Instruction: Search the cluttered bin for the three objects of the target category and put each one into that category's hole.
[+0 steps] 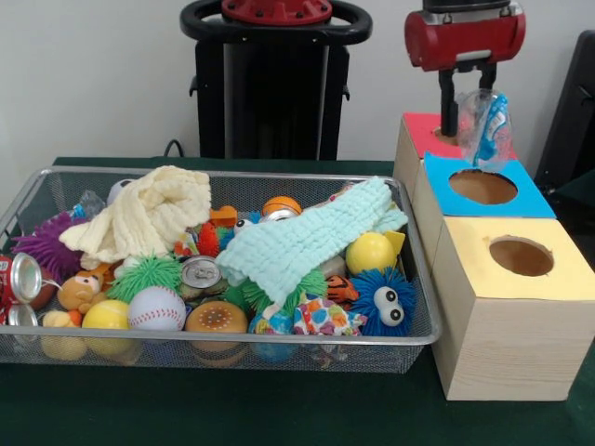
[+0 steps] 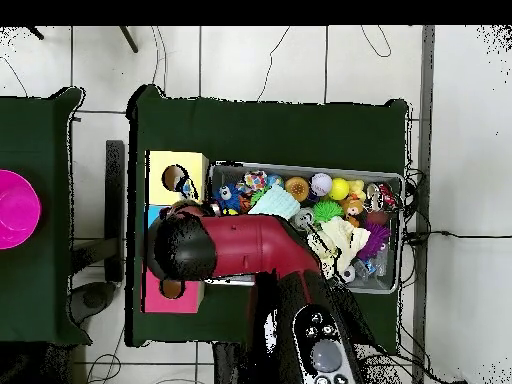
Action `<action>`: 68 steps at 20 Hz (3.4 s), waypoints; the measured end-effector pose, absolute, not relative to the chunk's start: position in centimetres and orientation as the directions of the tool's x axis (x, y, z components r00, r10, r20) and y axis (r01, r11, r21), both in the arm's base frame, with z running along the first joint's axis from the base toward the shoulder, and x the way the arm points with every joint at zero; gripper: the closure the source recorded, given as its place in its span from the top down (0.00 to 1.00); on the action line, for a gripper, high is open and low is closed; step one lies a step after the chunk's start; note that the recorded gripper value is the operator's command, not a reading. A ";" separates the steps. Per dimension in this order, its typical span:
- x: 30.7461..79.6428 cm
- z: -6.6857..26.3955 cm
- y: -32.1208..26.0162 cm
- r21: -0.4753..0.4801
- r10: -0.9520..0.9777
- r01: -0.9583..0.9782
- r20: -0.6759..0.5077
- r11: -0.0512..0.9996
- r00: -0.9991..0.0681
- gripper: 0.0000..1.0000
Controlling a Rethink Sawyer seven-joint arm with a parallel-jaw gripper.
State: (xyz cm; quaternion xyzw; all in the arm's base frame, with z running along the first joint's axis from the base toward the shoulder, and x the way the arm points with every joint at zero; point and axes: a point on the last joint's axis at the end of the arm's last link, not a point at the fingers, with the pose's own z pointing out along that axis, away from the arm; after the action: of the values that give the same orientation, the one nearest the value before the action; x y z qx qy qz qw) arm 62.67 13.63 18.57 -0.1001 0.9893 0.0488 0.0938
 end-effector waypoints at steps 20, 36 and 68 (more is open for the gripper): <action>54.6 10.4 14.7 -0.094 -0.044 -0.057 0.129 0.994 -0.991 0.00; 55.8 9.8 15.5 -0.148 0.101 0.062 0.270 0.987 -0.958 0.00; 57.3 9.7 19.6 -0.105 0.154 0.125 0.360 0.987 -0.920 0.00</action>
State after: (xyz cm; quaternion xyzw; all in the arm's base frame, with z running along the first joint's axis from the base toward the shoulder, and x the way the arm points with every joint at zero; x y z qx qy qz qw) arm 57.30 19.62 9.73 0.0712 0.9790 -0.0401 -0.1868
